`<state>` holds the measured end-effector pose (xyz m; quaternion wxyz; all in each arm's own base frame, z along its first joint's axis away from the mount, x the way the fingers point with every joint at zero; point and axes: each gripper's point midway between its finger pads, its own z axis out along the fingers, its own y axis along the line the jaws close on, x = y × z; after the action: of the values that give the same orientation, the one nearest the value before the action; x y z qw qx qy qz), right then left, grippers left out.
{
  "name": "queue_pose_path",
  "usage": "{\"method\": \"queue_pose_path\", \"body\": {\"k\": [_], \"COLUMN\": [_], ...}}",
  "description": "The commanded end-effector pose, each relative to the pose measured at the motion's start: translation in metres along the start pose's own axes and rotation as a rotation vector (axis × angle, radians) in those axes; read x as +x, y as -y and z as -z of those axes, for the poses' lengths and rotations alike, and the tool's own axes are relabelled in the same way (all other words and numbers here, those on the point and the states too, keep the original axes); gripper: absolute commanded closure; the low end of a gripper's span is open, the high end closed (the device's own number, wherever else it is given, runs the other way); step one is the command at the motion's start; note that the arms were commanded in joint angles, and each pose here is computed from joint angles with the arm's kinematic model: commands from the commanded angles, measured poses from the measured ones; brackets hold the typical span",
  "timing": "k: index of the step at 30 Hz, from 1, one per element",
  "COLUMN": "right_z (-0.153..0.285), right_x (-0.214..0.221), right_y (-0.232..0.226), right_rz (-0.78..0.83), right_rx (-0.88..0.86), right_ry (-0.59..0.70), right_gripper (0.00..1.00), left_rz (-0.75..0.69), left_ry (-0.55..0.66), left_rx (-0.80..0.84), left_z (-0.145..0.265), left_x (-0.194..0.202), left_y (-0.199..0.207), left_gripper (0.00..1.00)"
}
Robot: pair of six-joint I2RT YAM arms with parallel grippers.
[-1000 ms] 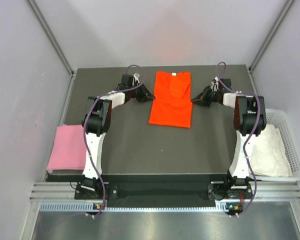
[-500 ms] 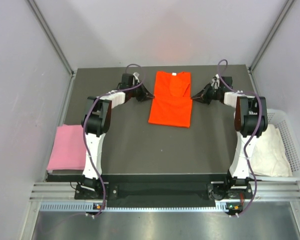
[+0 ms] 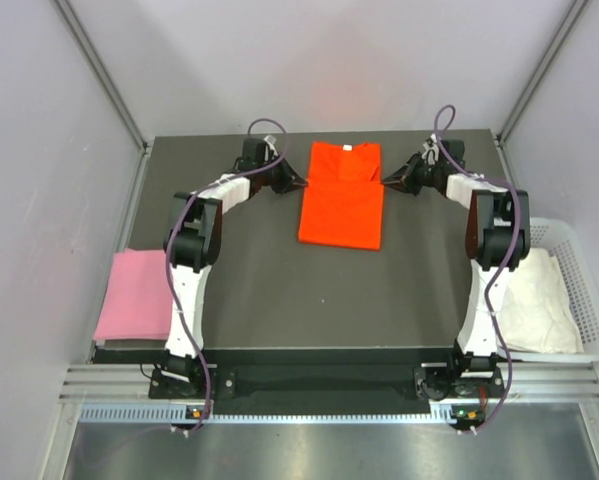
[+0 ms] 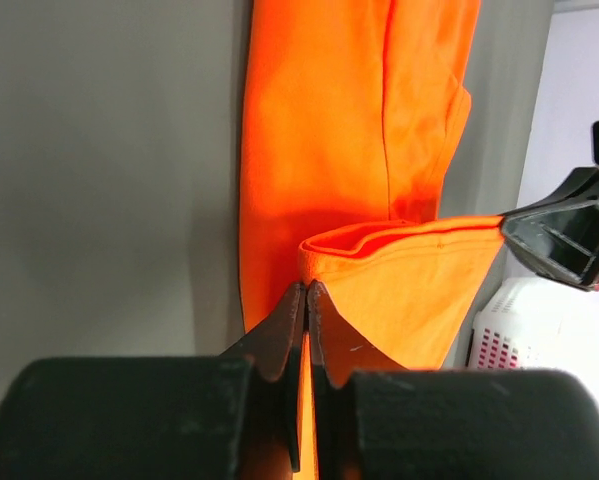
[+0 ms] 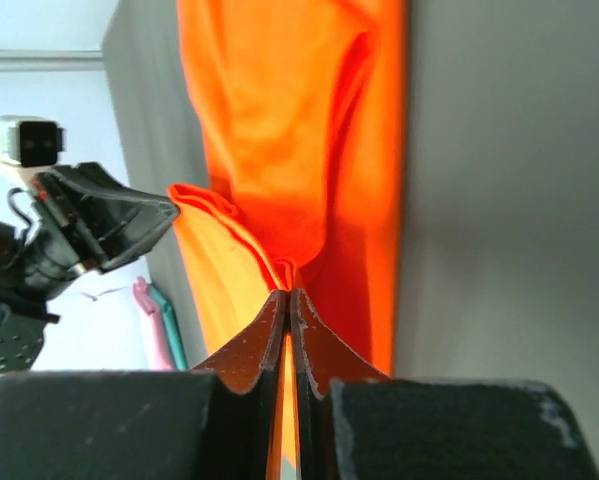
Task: Fold and stack the t-shirts
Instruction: Fold the tshirt
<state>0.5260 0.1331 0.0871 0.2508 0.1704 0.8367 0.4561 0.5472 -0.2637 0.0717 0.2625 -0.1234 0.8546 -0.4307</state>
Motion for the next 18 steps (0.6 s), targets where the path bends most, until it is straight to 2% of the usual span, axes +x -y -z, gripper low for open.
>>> {"method": "queue_pose_path", "body": {"k": [1, 2, 3, 8, 14, 15, 18], "right_z": [-0.009, -0.010, -0.012, -0.014, 0.011, 0.018, 0.038], "right_x": [-0.006, -0.004, -0.003, -0.012, -0.039, -0.051, -0.048], "right_y": [0.008, 0.011, 0.017, 0.025, 0.015, 0.008, 0.003], "right_rz": [0.036, 0.035, 0.030, 0.056, 0.170, 0.206, 0.262], "right_rx": [0.017, 0.027, 0.036, 0.084, 0.134, 0.150, 0.218], "right_ry": [-0.008, -0.018, -0.024, -0.033, -0.005, 0.016, -0.008], "right_gripper": [0.98, 0.98, 0.96, 0.92, 0.75, 0.75, 0.72], "left_rz": [-0.008, -0.006, -0.007, -0.041, -0.131, -0.157, -0.168], "left_ry": [0.009, 0.001, -0.016, -0.021, -0.019, -0.012, -0.014], "left_rx": [-0.005, -0.016, -0.032, -0.039, -0.087, -0.095, -0.087], "left_z": [-0.007, -0.011, -0.011, -0.011, 0.013, 0.018, 0.037], "left_x": [-0.011, -0.010, -0.007, -0.011, -0.023, -0.025, -0.021], "left_y": [-0.002, -0.007, -0.010, -0.008, 0.007, 0.010, 0.025], "left_gripper": [0.94, 0.91, 0.82, 0.59, 0.55, 0.55, 0.55]}}
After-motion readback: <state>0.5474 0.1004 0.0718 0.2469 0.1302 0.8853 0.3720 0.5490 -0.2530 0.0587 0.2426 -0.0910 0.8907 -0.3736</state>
